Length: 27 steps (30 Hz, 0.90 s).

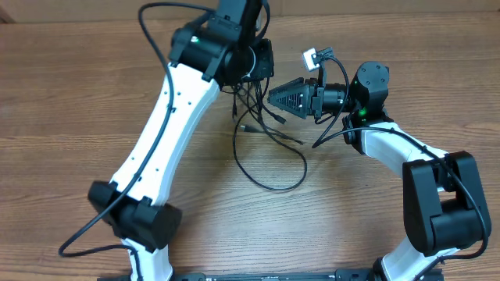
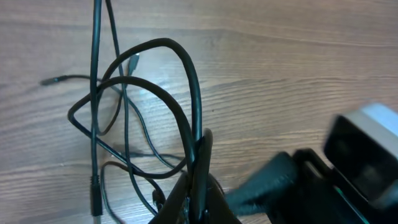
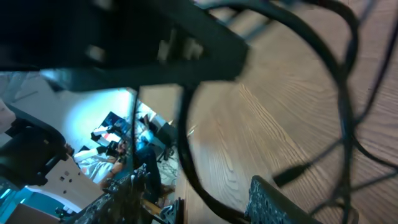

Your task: Untangle cables

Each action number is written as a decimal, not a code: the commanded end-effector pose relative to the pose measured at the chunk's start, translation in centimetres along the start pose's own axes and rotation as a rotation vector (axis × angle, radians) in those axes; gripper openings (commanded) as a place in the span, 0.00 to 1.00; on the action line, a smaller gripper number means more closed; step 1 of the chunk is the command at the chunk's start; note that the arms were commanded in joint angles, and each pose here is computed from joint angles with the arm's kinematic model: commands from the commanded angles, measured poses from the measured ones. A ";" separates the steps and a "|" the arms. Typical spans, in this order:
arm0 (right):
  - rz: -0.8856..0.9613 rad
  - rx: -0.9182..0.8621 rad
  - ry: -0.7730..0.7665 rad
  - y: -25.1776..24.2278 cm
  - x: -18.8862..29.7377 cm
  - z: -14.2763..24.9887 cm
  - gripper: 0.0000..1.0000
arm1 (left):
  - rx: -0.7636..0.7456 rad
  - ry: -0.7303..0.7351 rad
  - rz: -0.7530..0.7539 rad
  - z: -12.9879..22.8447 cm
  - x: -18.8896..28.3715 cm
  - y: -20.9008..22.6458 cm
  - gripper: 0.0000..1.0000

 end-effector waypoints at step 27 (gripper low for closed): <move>0.005 0.028 -0.016 0.7 -0.2 -0.7 0.27 | 0.237 0.033 -0.002 1.5 -1.2 -1.4 0.04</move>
Point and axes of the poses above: each gripper's point midway between its finger pads, its own x axis back along the fingers, its own y axis along the line the jaws close on, z = x × y, the point moved 4 cm from there along x, back along the fingers, and after that the axes turned 6 degrees about x, right-handed, at the moved point
